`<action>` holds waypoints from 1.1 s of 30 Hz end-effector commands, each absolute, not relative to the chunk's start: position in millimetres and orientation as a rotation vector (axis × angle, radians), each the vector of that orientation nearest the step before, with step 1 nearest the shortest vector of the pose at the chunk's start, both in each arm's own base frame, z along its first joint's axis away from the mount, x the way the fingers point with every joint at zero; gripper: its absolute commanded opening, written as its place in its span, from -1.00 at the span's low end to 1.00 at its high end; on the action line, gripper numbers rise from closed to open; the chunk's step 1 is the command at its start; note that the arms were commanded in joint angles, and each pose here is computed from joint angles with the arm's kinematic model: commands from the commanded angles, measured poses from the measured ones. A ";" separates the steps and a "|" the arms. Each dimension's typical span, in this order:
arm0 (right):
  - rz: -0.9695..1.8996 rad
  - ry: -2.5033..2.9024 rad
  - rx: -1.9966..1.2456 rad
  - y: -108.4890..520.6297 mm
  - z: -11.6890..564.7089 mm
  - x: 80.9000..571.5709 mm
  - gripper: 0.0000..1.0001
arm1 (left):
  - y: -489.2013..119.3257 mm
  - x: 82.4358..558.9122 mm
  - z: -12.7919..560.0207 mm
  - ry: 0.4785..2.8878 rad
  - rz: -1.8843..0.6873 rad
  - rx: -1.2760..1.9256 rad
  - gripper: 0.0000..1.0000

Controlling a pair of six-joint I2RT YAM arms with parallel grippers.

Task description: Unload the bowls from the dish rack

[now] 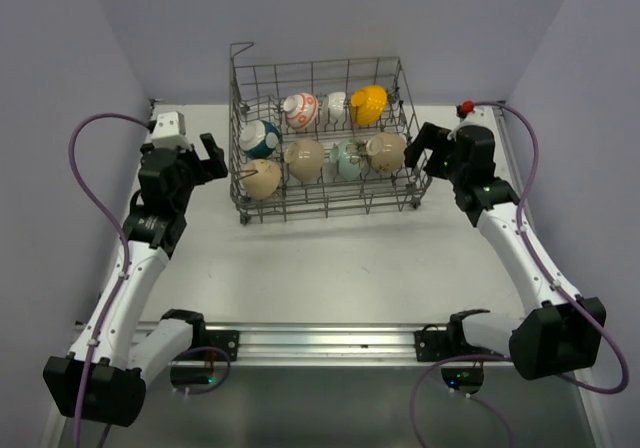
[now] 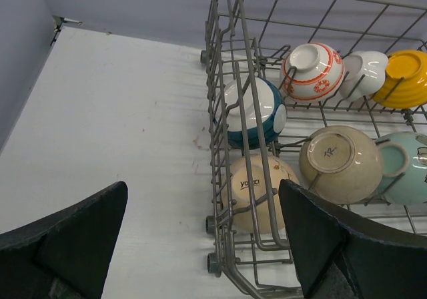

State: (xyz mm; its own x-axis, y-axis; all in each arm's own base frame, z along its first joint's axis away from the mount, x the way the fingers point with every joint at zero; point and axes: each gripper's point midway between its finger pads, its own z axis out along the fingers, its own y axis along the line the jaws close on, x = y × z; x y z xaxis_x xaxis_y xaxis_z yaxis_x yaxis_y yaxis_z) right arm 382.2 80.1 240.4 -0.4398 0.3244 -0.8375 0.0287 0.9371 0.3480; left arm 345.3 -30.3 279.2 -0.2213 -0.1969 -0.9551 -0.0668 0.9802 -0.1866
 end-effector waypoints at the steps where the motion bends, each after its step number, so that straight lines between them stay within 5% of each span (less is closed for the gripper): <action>1: 0.391 1.890 0.248 82.9 265.8 380.3 0.98 | -33.8 347.2 285.5 1.766 -0.128 -0.168 1.00; 13: 0.131 1.972 0.365 42.7 249.7 405.2 0.97 | -54.0 366.8 278.6 1.815 -0.225 -0.133 0.89; 17: 0.194 2.033 0.321 54.2 241.1 416.3 0.94 | -57.8 379.8 284.0 1.826 -0.232 -0.124 0.68; 26: 0.434 2.025 0.152 96.9 250.7 427.2 0.74 | -68.6 402.3 278.5 1.874 -0.258 -0.083 0.58; 29: 0.474 2.035 0.137 103.8 248.8 428.3 0.75 | -74.3 411.8 256.1 1.946 -0.270 -0.057 0.17; 33: 0.563 2.042 0.097 118.7 250.6 428.9 0.70 | -79.8 413.1 228.9 2.031 -0.285 -0.037 -0.10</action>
State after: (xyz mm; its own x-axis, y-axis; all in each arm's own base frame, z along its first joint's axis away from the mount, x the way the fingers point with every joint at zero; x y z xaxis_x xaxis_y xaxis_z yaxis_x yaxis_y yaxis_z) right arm 422.0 99.3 226.2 -0.5398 0.2969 -0.7877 -0.0499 0.9228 0.3820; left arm 412.2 -68.5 231.5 -0.4305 -0.1653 -0.8873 0.0482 0.9775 -0.2054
